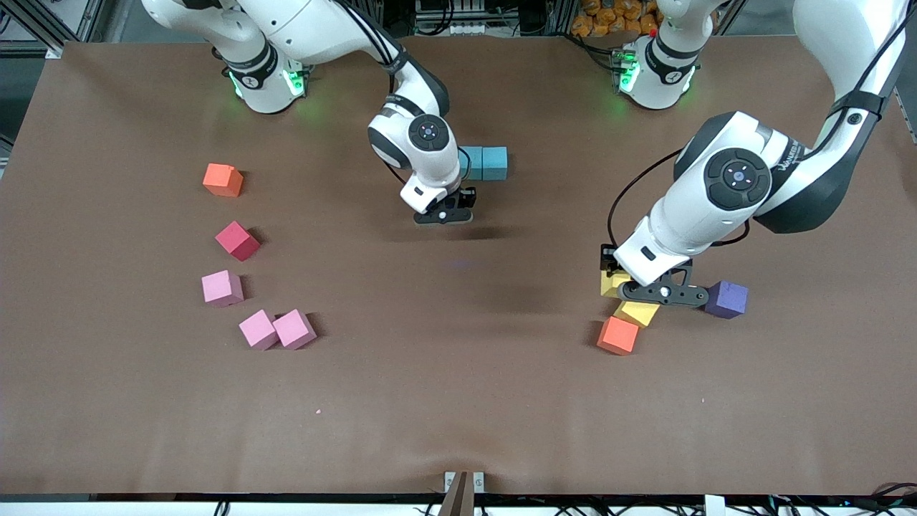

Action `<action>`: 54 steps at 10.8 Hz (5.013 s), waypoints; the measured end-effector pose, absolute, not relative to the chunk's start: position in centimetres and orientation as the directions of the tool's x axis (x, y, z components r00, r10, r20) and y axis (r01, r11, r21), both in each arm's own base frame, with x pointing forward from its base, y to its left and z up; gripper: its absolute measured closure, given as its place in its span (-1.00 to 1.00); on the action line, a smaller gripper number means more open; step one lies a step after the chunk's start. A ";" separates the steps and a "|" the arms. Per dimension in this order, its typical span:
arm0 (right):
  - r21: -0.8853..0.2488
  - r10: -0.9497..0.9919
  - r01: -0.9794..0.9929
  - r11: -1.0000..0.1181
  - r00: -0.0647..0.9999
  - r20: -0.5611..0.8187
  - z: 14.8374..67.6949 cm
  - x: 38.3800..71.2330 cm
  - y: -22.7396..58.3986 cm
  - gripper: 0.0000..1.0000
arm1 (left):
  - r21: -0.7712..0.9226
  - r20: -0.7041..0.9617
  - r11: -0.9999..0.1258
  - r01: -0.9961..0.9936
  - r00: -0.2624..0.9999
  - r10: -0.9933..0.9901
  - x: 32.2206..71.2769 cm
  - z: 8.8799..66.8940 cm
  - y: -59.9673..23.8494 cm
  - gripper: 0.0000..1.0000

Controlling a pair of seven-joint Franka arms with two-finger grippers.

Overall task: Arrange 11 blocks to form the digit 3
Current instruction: 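Release blue and move the right gripper to the pink blocks, then grasp the pink block with the right gripper while the left gripper lowers yellow, then set the yellow block under the blue block and open the left gripper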

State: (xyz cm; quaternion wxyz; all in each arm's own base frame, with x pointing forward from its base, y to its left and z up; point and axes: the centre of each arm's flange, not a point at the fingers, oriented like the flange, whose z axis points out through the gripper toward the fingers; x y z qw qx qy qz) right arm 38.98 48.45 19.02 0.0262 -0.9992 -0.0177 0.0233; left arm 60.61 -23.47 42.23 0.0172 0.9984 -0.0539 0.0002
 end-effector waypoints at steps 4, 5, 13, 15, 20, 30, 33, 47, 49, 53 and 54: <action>-0.047 0.035 0.033 -0.998 0.998 -0.047 19.2 39.1 48.3 -1.00 | 0.035 0.002 -0.994 -0.108 0.994 -0.108 60.6 42.2 -23.5 -0.08; -0.056 0.034 0.032 -0.998 0.999 -0.035 20.3 39.5 48.6 -1.00 | 0.035 0.001 -0.994 -0.108 0.994 -0.108 60.6 42.2 -23.5 -0.08; -0.070 0.032 0.038 -0.997 0.995 0.091 29.9 53.2 34.6 -1.00 | -0.026 -0.036 -0.955 -0.294 0.955 -0.293 56.4 38.0 -30.8 -0.08; -0.047 0.098 0.103 -0.994 0.990 0.097 29.9 57.5 26.9 -1.00 | -0.046 -0.048 -0.921 -0.387 0.922 -0.385 54.7 36.3 -34.0 -0.08; -0.018 0.285 0.288 -0.957 0.953 0.099 29.5 61.7 18.7 -1.00 | -0.108 -0.068 -0.741 -0.663 0.749 -0.660 50.3 33.1 -40.8 -0.08; -0.025 0.475 0.479 -0.878 0.876 0.083 24.4 65.8 15.6 -1.00 | -0.053 -0.031 -0.339 -0.939 0.341 -0.939 39.6 24.2 -47.1 -0.08; -0.023 0.511 0.514 -0.858 0.856 0.078 22.7 66.9 14.7 -1.00 | -0.066 -0.034 -0.234 -0.970 0.237 -0.971 38.1 24.0 -48.2 -0.07; -0.020 0.538 0.539 -0.842 0.842 0.039 19.1 66.5 15.1 -0.45 | -0.103 -0.044 -0.072 -0.992 0.076 -0.996 34.2 20.4 -50.9 -0.07; -0.002 0.552 0.553 -0.833 0.833 0.043 19.4 66.6 16.1 -0.17 | -0.105 -0.045 -0.069 -0.992 0.074 -0.996 34.2 20.3 -51.0 -0.07; 0.000 0.562 0.564 -0.826 0.823 0.082 22.0 67.4 18.8 -0.16 | -0.117 -0.043 -0.064 -0.991 0.069 -0.997 34.1 20.1 -51.3 -0.20; -0.021 0.548 0.551 -0.834 0.832 0.093 22.5 67.4 19.5 -0.16 | -0.116 -0.041 -0.067 -0.991 0.072 -0.997 34.1 19.7 -51.2 -0.44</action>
